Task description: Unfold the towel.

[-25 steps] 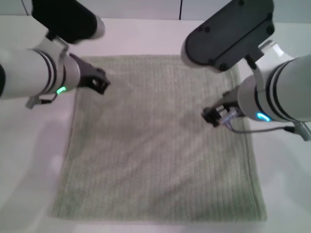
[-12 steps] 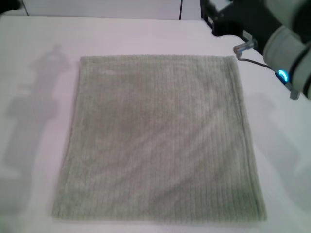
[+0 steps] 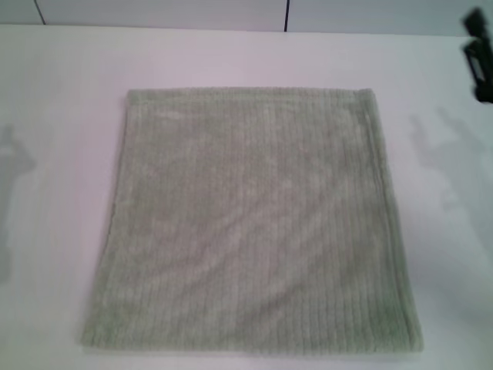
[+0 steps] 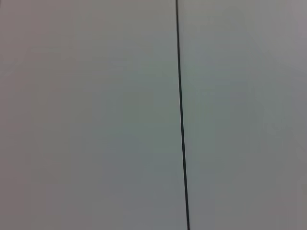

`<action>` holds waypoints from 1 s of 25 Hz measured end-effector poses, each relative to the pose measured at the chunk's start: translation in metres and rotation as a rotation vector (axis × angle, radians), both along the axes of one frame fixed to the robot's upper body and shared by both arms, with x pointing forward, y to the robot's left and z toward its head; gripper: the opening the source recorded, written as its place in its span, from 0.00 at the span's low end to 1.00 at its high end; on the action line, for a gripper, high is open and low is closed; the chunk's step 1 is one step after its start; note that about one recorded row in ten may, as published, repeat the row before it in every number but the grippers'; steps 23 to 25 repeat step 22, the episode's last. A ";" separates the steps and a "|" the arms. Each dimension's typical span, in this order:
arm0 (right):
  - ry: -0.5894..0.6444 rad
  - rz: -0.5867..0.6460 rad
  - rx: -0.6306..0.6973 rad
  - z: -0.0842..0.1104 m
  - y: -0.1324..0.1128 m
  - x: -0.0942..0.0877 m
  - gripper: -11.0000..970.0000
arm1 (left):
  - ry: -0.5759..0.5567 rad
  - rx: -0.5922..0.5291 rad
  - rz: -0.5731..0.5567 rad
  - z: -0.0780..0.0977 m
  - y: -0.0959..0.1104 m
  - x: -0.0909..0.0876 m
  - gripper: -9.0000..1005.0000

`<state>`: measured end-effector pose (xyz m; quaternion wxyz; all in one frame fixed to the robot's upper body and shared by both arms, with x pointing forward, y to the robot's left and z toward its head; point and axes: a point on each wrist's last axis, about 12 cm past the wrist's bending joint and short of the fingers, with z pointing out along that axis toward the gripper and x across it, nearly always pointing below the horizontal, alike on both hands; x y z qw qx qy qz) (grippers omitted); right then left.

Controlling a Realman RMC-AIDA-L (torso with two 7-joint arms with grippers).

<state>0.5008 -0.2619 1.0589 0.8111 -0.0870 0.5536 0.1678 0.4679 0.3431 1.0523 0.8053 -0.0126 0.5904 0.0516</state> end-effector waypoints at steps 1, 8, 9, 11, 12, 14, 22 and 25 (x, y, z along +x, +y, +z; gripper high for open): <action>-0.022 -0.022 -0.015 -0.002 -0.007 -0.006 0.53 | 0.015 0.010 0.003 -0.005 0.002 -0.001 0.03; 0.000 -0.153 -0.048 -0.012 -0.031 -0.020 0.53 | 0.084 0.031 0.025 -0.019 0.007 -0.003 0.16; 0.009 -0.163 -0.049 -0.014 -0.032 -0.021 0.53 | 0.084 0.031 0.025 -0.019 0.007 -0.003 0.18; 0.023 -0.179 -0.054 -0.017 -0.035 -0.024 0.73 | 0.097 0.046 0.029 -0.021 0.008 -0.003 0.23; 0.029 -0.187 -0.061 -0.018 -0.036 -0.025 0.74 | 0.100 0.048 0.030 -0.022 0.008 -0.003 0.26; 0.038 -0.198 -0.073 -0.020 -0.038 -0.026 0.77 | 0.108 0.050 0.032 -0.023 0.009 -0.004 0.31; 0.044 -0.243 -0.069 -0.020 -0.046 -0.026 0.81 | 0.127 0.053 0.059 -0.026 0.015 -0.008 0.43; 0.044 -0.243 -0.069 -0.020 -0.046 -0.026 0.81 | 0.127 0.053 0.059 -0.026 0.015 -0.008 0.43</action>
